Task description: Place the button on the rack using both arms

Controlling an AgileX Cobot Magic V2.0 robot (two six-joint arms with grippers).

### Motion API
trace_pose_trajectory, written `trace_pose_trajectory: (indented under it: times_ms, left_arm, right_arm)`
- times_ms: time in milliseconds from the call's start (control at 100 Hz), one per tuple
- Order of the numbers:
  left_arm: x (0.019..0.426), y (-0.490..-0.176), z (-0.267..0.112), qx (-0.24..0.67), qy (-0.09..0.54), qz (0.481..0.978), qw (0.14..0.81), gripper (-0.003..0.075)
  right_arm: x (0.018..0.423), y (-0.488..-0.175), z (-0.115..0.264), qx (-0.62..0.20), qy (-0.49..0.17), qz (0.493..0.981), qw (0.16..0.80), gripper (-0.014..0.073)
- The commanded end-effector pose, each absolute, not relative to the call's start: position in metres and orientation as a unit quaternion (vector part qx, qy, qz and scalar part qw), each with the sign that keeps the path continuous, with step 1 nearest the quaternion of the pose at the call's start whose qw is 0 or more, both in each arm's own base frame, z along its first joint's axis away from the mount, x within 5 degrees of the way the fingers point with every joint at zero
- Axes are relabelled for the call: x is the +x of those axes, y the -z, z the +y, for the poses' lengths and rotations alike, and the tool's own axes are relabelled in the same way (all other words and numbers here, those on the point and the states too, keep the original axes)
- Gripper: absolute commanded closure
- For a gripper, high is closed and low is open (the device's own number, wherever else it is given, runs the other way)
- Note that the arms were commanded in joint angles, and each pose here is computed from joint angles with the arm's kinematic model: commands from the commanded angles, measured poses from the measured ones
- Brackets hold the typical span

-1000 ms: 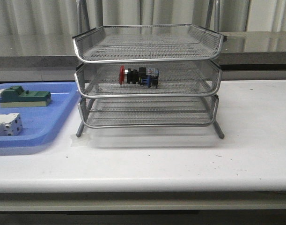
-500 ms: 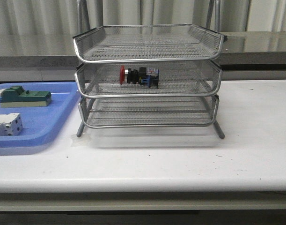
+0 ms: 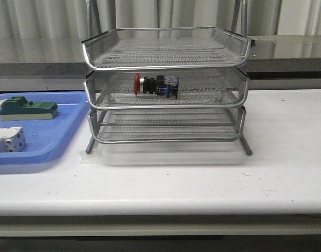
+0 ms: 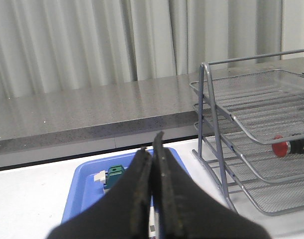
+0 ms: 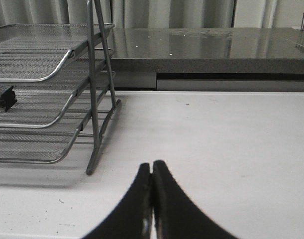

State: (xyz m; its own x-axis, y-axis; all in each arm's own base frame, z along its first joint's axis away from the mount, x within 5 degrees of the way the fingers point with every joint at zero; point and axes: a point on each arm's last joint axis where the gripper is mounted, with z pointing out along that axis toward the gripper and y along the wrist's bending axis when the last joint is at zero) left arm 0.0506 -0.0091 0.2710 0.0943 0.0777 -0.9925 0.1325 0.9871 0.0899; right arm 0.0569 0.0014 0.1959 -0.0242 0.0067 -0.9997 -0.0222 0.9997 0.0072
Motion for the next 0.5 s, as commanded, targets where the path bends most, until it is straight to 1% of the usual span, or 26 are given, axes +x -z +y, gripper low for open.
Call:
trace_pose_trajectory:
  times_ms: [0, 280, 490]
  left_arm:
    - [0.0492, -0.2861, -0.0067, 0.058, 0.019, 0.638, 0.767, 0.074]
    - [0.0492, -0.2861, -0.0067, 0.058, 0.019, 0.638, 0.767, 0.074]
    - [0.0513, -0.2786, -0.0065, 0.075, -0.002, 0.648, 0.758, 0.074]
  right_arm:
    - [0.0541, -0.2108, 0.0006, -0.002, -0.007, 0.67, 0.742, 0.0657]
    - [0.0541, -0.2108, 0.0006, -0.002, -0.007, 0.67, 0.742, 0.0657]
    - [0.0541, -0.2108, 0.0006, -0.002, -0.007, 0.67, 0.742, 0.0657]
